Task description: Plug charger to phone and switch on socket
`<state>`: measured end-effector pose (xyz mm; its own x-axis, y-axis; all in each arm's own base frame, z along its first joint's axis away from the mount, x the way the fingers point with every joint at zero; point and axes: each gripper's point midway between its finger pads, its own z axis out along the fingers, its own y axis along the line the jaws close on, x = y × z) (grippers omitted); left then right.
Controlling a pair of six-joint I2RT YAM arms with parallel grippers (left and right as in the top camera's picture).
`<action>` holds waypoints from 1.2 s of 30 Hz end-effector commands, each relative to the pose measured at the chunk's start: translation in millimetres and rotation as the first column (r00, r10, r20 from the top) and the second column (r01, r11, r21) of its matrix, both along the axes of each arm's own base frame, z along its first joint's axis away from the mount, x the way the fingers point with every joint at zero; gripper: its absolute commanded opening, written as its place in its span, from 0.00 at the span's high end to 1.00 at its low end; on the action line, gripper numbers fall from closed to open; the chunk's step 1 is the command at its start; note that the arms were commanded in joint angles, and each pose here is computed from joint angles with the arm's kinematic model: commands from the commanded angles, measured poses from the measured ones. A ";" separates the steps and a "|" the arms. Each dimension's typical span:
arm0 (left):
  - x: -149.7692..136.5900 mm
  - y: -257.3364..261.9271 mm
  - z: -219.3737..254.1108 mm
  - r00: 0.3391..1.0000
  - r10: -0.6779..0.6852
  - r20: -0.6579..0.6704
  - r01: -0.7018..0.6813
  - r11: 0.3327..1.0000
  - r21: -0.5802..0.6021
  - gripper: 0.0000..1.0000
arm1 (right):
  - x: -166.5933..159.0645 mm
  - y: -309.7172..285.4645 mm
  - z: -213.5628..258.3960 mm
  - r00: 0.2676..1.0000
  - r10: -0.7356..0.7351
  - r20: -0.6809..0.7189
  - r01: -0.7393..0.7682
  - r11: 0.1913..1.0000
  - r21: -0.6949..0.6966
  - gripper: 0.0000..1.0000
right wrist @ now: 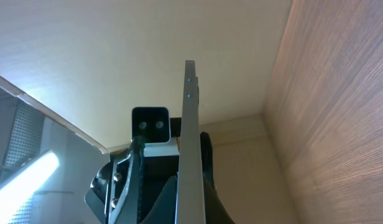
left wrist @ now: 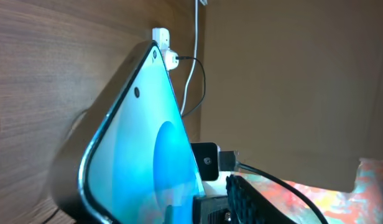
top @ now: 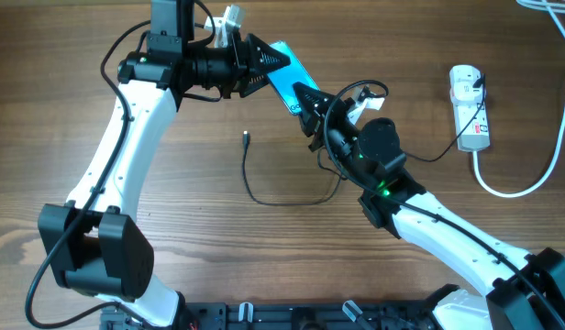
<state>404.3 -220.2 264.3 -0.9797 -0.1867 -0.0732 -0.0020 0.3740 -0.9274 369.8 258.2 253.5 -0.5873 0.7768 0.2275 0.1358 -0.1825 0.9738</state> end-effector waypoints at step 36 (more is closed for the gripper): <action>11.8 152.7 -47.4 0.967 0.254 0.017 -0.248 0.925 0.286 0.96 | -60.4 -19.4 -156.7 0.912 0.325 -0.252 -0.397 0.537 -0.744 0.07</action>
<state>416.0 -88.8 206.4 -0.9066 -0.4186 -0.0537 -0.2240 0.5851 -0.7794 322.1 230.6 100.4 -0.7909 0.5690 -0.2252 0.2428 0.6296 0.7380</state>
